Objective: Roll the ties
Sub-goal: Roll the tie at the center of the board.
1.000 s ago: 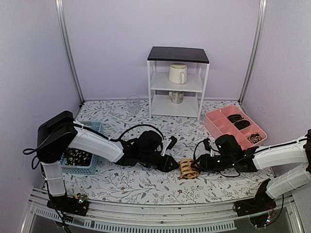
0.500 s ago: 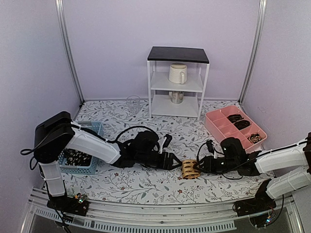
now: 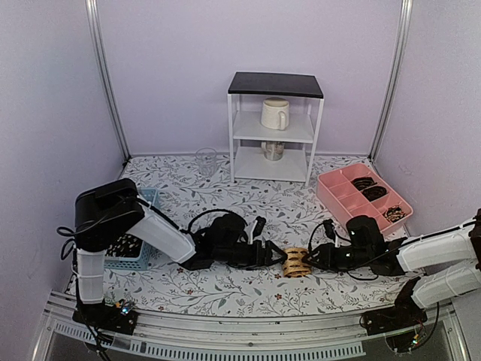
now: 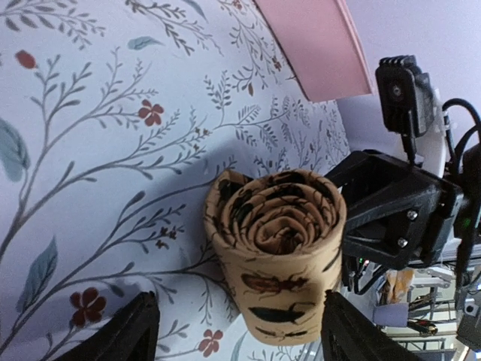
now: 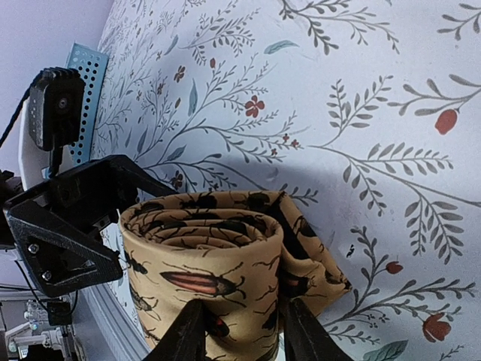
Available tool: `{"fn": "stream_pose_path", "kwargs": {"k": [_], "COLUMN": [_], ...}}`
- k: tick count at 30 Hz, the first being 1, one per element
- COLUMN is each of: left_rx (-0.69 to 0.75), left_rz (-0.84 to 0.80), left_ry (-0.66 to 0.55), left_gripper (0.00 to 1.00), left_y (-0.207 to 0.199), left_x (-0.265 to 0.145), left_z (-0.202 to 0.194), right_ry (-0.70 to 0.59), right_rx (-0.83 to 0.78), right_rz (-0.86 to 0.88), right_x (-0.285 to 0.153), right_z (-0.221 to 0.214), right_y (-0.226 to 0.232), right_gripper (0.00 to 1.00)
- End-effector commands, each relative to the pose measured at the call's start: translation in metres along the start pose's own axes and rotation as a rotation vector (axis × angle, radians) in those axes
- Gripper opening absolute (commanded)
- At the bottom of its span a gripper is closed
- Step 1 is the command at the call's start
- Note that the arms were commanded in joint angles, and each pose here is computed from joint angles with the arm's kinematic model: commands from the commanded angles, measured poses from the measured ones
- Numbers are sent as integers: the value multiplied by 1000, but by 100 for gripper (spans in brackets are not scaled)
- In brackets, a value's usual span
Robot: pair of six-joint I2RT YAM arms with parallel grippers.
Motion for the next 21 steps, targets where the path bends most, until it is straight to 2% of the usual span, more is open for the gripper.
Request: {"fn": "stream_pose_path", "kwargs": {"k": [1,7,21], "left_rx": [-14,-53,-180], "left_rz": [-55,-119,-143], "left_ry": [-9,-14,-14], "left_gripper": [76,77,76], "left_y": [-13,-18,-34], "left_x": [13,23,48], "left_z": [5,3,-4], "right_ry": [21,21,16], "right_rx": [30,41,104], "right_rz": [-29,-15,-4], "right_x": [-1,-1,-2], "right_z": [-7,-5,-13], "right_y": [-14,-14,-23], "right_gripper": [36,36,36]}}
Point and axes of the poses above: each gripper's point midway between its finger pads, its own x axis out along the fingers, its own y axis along the line the jaws close on, z = x × y, the point moved 2 cm from there along -x, back along the fingers, and after that the axes turned 3 degrees about x, right-handed, at the moved point
